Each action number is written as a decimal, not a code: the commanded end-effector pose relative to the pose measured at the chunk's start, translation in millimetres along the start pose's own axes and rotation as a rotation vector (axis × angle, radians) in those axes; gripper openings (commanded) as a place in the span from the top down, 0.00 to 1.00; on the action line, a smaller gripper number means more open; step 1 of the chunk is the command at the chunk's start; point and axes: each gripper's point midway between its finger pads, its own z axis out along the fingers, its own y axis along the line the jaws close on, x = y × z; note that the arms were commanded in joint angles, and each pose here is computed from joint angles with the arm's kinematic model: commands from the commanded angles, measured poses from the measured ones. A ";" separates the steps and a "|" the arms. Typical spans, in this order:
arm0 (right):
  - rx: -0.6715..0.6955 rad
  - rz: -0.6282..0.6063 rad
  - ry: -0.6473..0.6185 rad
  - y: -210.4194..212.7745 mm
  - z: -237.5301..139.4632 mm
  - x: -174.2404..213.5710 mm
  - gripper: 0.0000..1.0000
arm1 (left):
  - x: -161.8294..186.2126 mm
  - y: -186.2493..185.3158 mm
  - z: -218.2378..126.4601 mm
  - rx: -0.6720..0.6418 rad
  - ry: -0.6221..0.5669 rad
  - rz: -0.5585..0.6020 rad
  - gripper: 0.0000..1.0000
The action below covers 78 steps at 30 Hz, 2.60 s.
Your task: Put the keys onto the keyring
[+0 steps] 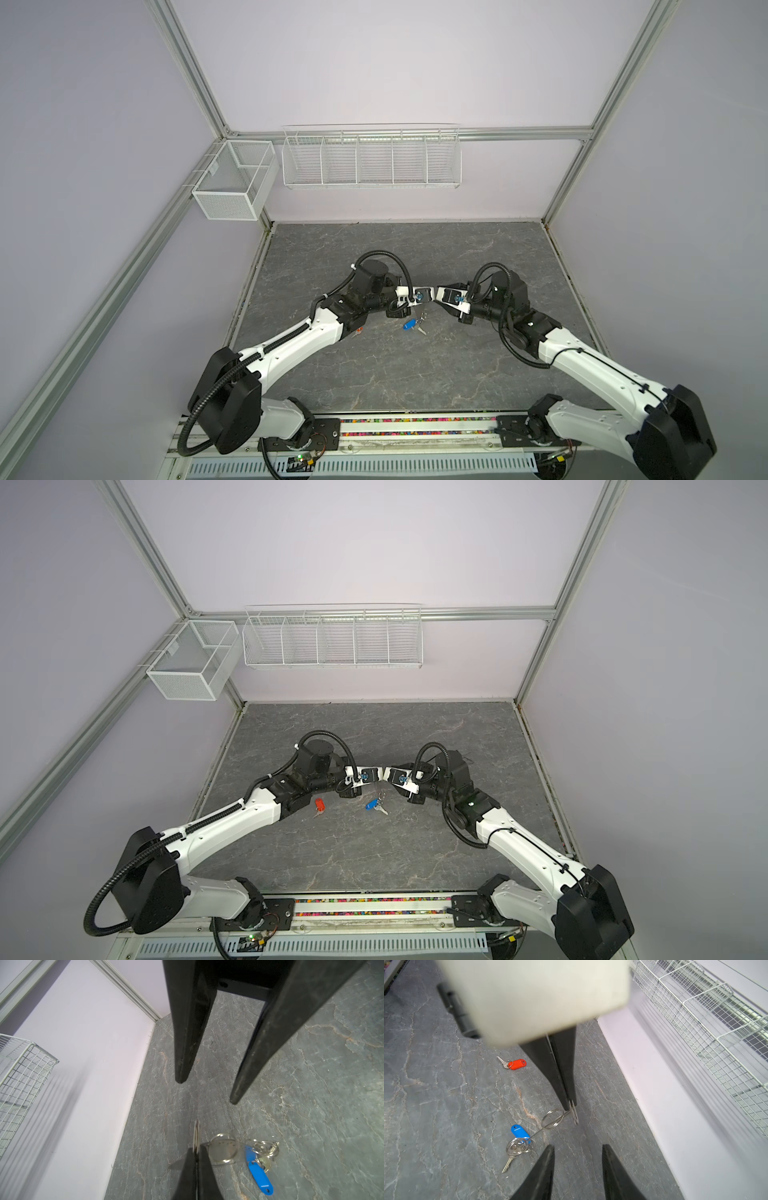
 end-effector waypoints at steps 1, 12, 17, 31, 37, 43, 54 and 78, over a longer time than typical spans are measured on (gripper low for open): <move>-0.026 0.054 -0.030 4.3 4.7 -4.3 0.61 | -15.8 13.6 -10.7 -0.044 -0.013 0.073 1.00; -0.069 0.112 -0.081 8.5 17.4 -10.7 0.68 | -26.0 7.4 -16.8 -0.024 -0.065 0.050 1.00; -0.066 0.129 -0.105 5.8 20.5 -15.6 0.69 | -28.5 2.9 -16.8 -0.002 -0.084 0.027 1.00; -0.095 0.149 -0.128 9.8 21.8 -20.1 0.79 | -30.6 -1.0 -15.8 0.041 -0.082 0.008 1.00; -0.114 0.155 -0.130 13.9 21.7 -20.0 0.91 | -31.4 -0.4 -15.3 0.042 -0.085 0.004 1.00; -0.131 0.177 -0.136 17.7 23.0 -19.1 0.93 | -31.9 1.1 -14.6 0.031 -0.093 -0.023 1.00; -0.150 0.187 -0.133 21.1 22.9 -18.1 0.88 | -31.1 -4.0 -15.9 0.059 -0.089 -0.027 1.00; -0.087 0.222 -0.309 6.7 29.1 -35.0 0.93 | -8.8 10.4 -30.7 0.061 -0.480 -0.500 0.77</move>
